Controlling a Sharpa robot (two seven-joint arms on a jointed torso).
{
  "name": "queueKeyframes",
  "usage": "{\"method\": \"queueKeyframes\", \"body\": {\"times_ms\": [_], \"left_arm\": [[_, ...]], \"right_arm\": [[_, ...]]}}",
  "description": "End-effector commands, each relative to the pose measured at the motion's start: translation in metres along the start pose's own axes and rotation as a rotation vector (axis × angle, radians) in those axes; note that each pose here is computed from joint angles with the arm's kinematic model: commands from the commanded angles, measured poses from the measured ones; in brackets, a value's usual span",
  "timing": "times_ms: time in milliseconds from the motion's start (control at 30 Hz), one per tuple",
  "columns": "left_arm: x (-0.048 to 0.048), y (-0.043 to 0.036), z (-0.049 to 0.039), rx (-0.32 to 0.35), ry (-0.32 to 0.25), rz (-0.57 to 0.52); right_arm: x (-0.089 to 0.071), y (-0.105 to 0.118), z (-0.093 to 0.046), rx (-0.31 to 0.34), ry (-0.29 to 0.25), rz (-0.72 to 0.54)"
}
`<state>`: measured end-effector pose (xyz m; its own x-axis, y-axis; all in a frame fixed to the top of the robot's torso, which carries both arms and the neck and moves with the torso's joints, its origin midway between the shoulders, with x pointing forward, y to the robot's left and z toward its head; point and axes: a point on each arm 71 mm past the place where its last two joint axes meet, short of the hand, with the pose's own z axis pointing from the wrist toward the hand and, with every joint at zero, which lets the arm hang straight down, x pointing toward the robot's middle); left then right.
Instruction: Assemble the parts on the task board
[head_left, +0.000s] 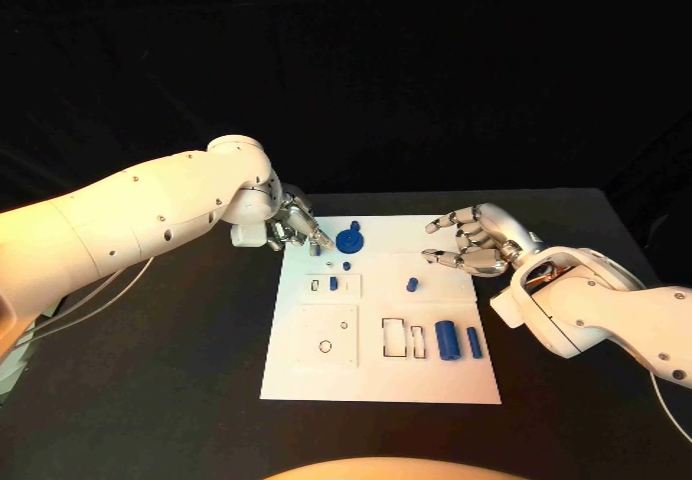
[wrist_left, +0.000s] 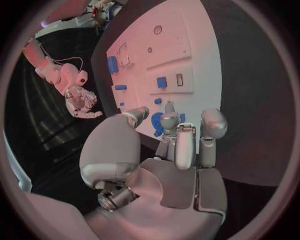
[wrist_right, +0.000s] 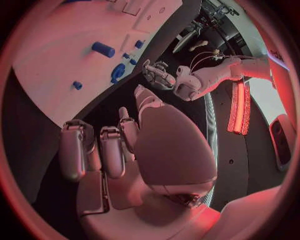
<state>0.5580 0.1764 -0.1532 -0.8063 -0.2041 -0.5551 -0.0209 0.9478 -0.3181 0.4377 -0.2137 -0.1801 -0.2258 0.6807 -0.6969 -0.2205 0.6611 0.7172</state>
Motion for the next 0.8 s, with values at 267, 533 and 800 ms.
{"method": "queueKeyframes", "body": {"times_ms": [267, 533, 800], "left_arm": [[-0.0135, 0.0065, 0.0104, -0.058, -0.074, -0.001], [-0.0183, 0.0150, 0.0163, -0.098, -0.078, -0.004], [-0.0183, 0.0157, 0.0209, -0.089, -0.078, -0.022]], "right_arm": [[0.002, 0.002, 0.000, -0.017, 0.008, -0.002], [0.002, 0.002, 0.001, -0.018, 0.009, -0.001], [0.003, 0.002, 0.001, -0.020, 0.009, -0.001]]}}
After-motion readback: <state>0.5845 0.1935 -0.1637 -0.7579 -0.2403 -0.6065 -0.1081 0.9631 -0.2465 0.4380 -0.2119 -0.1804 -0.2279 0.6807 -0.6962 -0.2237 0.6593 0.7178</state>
